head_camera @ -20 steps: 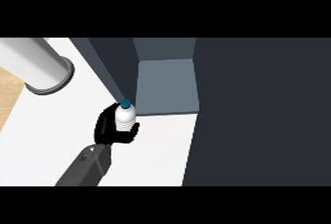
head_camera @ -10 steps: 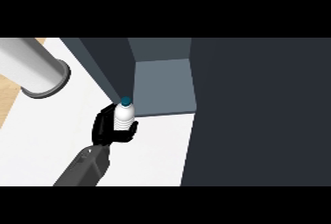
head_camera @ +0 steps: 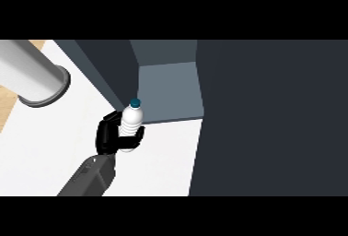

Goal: Pick up the bottled water, place it into the cabinet and close the cabinet

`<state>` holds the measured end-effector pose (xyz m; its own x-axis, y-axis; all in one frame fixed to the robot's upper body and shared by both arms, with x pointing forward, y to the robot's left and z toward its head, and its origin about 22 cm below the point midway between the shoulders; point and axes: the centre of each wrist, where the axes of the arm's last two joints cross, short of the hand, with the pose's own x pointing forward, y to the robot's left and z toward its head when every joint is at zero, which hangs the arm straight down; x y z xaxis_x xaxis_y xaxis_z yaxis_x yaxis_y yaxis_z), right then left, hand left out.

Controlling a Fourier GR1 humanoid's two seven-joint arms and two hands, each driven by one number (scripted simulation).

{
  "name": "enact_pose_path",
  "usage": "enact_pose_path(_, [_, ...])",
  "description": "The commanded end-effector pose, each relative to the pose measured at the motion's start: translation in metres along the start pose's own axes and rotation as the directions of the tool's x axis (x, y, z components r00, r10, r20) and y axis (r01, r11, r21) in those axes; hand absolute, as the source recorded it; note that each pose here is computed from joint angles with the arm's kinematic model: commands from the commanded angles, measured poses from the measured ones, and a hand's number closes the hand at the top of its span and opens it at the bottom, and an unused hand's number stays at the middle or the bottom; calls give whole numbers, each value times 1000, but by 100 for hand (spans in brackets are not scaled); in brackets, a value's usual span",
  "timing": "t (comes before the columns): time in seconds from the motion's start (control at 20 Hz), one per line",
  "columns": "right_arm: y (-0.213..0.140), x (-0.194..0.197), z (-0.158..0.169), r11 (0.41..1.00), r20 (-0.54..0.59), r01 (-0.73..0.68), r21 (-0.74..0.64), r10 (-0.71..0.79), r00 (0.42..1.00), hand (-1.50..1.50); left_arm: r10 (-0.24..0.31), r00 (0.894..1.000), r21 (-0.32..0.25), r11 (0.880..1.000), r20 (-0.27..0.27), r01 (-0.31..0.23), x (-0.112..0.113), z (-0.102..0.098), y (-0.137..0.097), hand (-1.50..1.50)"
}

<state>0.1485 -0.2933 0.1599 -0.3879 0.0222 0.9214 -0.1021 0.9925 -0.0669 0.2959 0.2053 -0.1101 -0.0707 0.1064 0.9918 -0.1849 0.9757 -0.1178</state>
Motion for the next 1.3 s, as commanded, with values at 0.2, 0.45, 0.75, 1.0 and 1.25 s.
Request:
enact_pose_path(0.2, [-17, 2, -1, 999, 3, 23, 33, -23, 1000, -150, 2, 996, -118, 993, 90, 8, 61, -49, -108, 150])
enact_pose_path(0.45, [-26, 2, -2, 999, 11, 30, 42, -31, 999, -150, -61, 992, -51, 997, 110, 66, 60, -48, -109, 150])
enact_pose_path(0.75, [-34, 3, -8, 998, 21, 53, 46, -54, 998, -150, -93, 989, 24, 996, 111, 91, 59, -50, -96, 150])
enact_pose_path(1.0, [-40, 0, -8, 997, 19, 58, 54, -59, 998, -150, -27, 995, 84, 996, 95, 19, 61, -52, -90, 150])
enact_pose_path(1.25, [-43, 2, -13, 995, 21, 68, 71, -70, 997, -150, 27, 994, 82, 996, 104, -35, 62, -50, -92, 150])
